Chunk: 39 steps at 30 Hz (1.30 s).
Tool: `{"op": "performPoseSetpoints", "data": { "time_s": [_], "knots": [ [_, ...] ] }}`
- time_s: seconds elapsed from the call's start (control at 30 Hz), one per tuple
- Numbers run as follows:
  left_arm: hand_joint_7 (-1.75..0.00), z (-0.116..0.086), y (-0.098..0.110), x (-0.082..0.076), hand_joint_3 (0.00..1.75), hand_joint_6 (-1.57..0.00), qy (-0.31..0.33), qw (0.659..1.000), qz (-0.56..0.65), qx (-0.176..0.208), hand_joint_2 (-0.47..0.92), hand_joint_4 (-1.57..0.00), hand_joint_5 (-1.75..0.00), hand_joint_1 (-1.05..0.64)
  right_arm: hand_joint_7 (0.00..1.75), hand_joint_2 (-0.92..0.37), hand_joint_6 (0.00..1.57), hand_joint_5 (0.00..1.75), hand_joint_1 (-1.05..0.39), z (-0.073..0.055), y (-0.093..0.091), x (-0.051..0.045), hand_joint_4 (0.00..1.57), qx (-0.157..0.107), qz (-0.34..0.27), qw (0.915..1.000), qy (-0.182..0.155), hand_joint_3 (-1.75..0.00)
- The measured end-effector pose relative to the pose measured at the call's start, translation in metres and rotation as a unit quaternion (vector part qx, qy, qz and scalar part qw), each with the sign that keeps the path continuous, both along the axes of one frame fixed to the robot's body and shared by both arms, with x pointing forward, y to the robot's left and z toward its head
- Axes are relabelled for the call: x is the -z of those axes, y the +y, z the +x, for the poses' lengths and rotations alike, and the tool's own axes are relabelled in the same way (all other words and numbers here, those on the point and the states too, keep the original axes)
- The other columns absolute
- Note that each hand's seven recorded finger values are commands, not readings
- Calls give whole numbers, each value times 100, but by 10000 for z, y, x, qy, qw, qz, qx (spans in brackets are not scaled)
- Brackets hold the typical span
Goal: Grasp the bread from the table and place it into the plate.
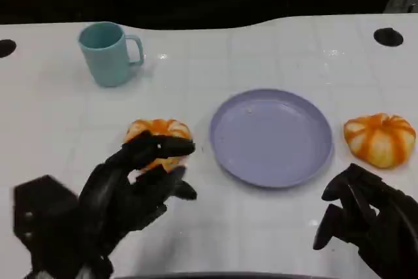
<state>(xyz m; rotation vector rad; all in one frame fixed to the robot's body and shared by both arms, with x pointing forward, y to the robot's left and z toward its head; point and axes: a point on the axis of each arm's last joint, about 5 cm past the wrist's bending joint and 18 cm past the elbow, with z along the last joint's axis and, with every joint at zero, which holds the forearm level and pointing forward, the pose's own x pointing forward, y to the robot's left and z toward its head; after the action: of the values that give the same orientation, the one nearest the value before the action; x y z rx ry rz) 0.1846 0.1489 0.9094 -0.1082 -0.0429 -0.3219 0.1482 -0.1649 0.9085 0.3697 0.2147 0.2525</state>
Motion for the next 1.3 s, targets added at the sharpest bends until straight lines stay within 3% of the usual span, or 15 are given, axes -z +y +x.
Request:
{"op": "performPoseSetpoints", "data": {
  "time_s": [0.13,0.23,0.33,0.6,0.93,1.13,1.3],
  "knots": [
    [-10,66,63,-109,1,-40,-566,9898,1305,32,90,-3,-75,-53,160,-92,49,175,-46,4,0,-2,65,3,-2,10000,8,-37],
    [-5,92,102,-165,0,-33,-902,9720,2166,131,85,0,-60,-48,160,-92,49,175,-45,9,2,-5,64,0,-1,10000,1,-36],
    [-1,155,130,-254,0,-28,-1453,9423,3009,200,82,0,-39,-47,160,-92,49,175,-45,16,5,-9,64,22,-6,10000,19,-36],
    [0,299,130,-387,0,-22,-2165,8502,4792,264,75,0,-17,-44,161,-92,49,175,-45,17,5,-10,63,35,-14,10000,35,-37],
    [-1,482,13,-426,0,-20,-2372,7590,6045,469,75,0,-18,-44,161,-92,49,175,-45,18,4,-10,64,22,-7,10000,34,-36],
    [-1,518,-14,-420,0,-20,-2335,7460,6216,500,75,0,-20,-43,161,-92,49,175,-45,18,4,-10,63,21,8,10000,34,-38],
    [-1,749,-129,-308,0,-22,-1779,7275,6574,826,76,-1,-22,-41,160,-92,49,175,-45,16,9,-19,63,17,7,10000,15,-37]
  ]
}}
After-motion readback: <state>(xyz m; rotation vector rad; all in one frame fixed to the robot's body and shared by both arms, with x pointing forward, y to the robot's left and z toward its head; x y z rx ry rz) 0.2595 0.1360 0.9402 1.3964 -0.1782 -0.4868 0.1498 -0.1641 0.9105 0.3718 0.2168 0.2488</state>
